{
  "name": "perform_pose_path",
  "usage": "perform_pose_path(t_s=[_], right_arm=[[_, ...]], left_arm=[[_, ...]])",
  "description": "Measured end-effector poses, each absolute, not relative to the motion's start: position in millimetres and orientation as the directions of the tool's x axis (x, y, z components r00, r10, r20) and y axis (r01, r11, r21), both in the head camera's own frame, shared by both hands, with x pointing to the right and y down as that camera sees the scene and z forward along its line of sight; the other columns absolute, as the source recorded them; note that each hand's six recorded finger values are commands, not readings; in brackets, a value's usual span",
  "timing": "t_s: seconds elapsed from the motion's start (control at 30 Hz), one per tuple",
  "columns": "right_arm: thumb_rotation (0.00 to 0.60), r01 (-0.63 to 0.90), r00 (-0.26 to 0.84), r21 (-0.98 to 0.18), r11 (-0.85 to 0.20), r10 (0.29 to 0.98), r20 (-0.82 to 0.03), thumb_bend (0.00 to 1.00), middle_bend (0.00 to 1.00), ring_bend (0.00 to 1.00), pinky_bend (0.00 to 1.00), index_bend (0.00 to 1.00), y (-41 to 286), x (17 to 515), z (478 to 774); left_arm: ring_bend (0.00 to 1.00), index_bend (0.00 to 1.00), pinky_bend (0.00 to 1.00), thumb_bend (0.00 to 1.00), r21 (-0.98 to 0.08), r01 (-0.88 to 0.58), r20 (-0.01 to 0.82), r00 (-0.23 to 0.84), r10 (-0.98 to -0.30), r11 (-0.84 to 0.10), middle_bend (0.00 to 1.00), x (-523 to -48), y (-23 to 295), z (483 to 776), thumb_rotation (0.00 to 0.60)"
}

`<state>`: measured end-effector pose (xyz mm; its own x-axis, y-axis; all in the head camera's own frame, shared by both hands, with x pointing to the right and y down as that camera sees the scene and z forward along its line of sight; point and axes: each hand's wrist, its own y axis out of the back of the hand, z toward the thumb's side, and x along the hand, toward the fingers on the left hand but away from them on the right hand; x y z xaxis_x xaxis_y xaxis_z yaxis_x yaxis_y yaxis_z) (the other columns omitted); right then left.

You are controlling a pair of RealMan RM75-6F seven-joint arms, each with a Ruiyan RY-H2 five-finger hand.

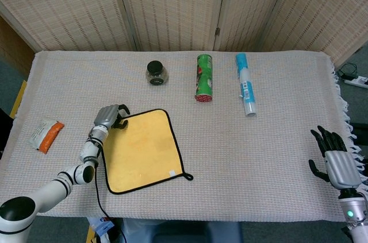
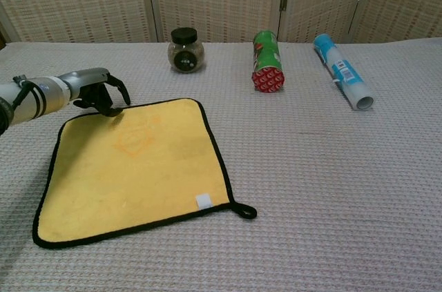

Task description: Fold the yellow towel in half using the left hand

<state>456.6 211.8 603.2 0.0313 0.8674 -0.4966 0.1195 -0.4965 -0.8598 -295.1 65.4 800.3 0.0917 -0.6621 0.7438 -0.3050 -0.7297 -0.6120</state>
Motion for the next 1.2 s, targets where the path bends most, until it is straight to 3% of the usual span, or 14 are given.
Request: perform_pose_path(t_s=[0.37,0.53,1.2], right_arm=[[0.6,0.111,0.033,-0.869,-0.482,0.876,-0.481,0.48,0.0,0.0,0.0,0.0,212,455,600],[0.6,0.113,0.036,-0.871,-0.477,0.878,-0.477,0.48,0.0,0.0,0.0,0.0,212,454,600],[0.6,0.118,0.061,-0.873,-0.473,0.881,-0.469,0.48,0.0,0.0,0.0,0.0,213,447,597]], left_arm=[[1.0,0.46,1.0,0.41,-0.577,-0.355,0.768,0.068,-0.636,-0.735,1.0,-300,66,807,0.6],[1.0,0.54,1.0,0.41,-0.587,-0.364,0.76,0.061,-0.647,-0.724,1.0,-300,64,807,0.6],[1.0,0.59,1.0,0.45,-0.61,-0.386,0.704,0.136,-0.697,-0.692,1.0,-285,78,787,0.6]])
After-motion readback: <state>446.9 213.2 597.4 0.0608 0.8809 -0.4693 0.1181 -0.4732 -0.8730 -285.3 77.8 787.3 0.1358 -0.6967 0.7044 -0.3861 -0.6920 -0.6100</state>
